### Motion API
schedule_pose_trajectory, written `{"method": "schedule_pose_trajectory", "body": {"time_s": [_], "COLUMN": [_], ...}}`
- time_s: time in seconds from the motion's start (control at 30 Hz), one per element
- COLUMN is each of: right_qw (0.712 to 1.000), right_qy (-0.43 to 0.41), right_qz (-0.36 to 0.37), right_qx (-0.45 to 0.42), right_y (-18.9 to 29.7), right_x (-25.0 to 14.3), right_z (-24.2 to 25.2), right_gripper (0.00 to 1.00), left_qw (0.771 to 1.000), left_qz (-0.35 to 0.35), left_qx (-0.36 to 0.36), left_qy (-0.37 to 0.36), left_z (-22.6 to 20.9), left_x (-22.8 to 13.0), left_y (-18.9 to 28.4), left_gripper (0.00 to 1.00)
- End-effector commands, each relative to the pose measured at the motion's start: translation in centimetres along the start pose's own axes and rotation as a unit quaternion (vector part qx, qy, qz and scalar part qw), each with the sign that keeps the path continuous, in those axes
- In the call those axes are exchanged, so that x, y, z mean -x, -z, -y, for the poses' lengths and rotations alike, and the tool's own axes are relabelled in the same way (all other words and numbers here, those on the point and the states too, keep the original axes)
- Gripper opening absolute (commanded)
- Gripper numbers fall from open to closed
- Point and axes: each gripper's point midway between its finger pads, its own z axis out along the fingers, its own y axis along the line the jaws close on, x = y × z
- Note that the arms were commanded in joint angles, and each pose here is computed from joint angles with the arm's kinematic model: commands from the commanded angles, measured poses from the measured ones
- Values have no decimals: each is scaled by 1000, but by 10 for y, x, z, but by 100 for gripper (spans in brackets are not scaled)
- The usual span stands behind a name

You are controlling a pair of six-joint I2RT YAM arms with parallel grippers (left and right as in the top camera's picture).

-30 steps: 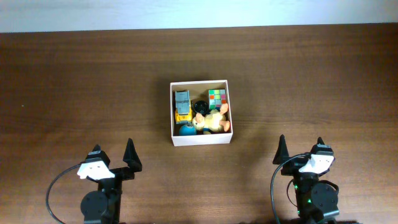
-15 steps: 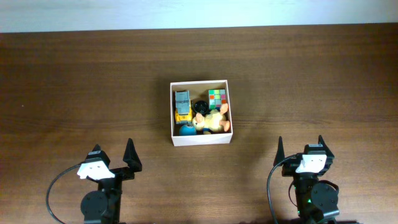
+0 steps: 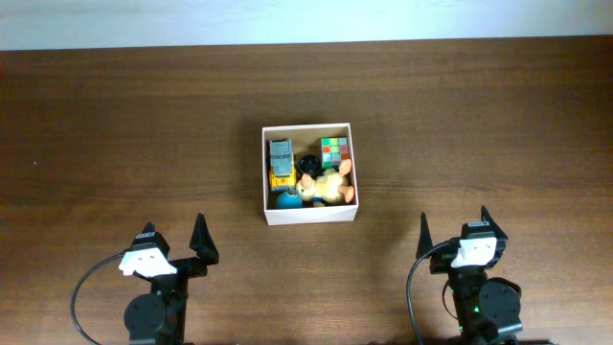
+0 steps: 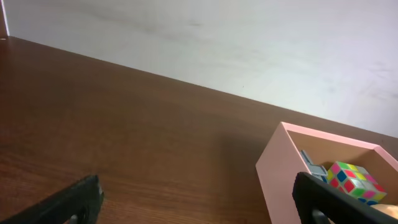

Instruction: Pack container

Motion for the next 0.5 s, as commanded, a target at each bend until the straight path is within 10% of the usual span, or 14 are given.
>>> {"method": "schedule_pose_trajectory", "body": {"time_s": [0.0,0.47], "right_qw": [1000,1000], "right_qy": [4,0], "right_qz": [1,-3], "right_qx": [10,-28], "right_y": [0,-1], "right_x": [-3,-5], "right_z": [-4,14], "right_gripper": [99,99], "left_qw": [1000,1000], "left_qz": [1,1], "left_qx": [-5,-5], "left_qy": [-8,-8], "left_z": [1,1], "left_x": [-1,-1], "left_y": [0,0], "left_gripper": [99,99]}}
